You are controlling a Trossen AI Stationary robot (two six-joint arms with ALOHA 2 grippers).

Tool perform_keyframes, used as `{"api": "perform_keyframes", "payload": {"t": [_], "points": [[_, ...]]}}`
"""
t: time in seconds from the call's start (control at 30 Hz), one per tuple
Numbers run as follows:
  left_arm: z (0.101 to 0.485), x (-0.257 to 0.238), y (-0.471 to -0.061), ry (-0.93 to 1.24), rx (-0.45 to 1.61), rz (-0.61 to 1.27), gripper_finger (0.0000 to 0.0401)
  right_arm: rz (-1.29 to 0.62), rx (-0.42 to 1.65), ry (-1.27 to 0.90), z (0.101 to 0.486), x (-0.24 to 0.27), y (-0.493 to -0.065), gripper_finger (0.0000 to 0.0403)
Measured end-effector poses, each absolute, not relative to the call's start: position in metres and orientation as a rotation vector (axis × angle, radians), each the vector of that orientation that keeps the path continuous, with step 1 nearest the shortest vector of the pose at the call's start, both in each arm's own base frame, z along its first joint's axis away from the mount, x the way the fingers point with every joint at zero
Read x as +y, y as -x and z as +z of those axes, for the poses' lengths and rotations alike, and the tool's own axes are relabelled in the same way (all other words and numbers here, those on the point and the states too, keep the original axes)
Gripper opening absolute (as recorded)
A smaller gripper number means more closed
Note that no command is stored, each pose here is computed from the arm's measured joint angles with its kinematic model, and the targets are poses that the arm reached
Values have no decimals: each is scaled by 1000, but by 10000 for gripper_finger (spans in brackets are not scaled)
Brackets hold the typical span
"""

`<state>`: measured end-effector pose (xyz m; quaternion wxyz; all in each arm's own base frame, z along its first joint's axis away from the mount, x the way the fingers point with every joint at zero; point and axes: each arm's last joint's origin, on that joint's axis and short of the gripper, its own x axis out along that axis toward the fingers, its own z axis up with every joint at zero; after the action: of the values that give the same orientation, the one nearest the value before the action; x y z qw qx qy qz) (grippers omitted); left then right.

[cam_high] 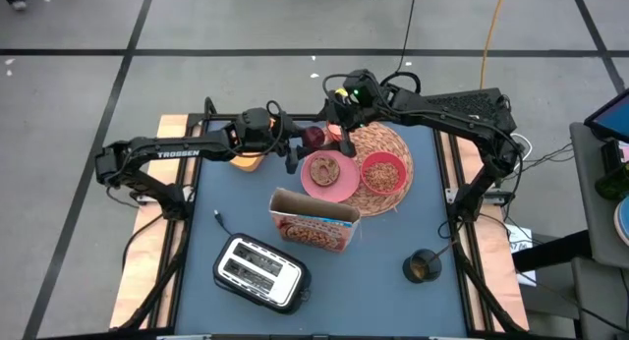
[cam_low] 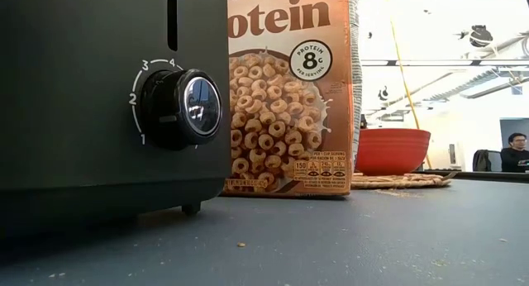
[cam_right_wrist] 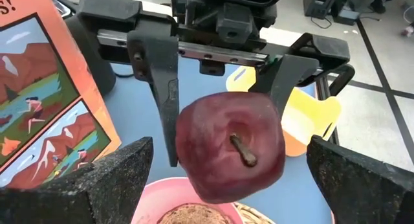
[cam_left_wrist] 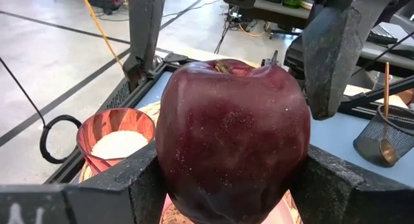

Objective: Arrange a breakfast setting
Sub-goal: Put the apple on the tablemat to the top of the red bowl

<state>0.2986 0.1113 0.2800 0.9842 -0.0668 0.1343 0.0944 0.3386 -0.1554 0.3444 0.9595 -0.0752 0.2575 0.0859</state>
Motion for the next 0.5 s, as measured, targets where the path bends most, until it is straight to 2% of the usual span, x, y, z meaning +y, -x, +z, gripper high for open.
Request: {"api": "perform_keyframes", "payload": {"t": [0.5], "points": [[280,111,-298,135,272,186,266,209,515,197,341,-146,-347,385]]}}
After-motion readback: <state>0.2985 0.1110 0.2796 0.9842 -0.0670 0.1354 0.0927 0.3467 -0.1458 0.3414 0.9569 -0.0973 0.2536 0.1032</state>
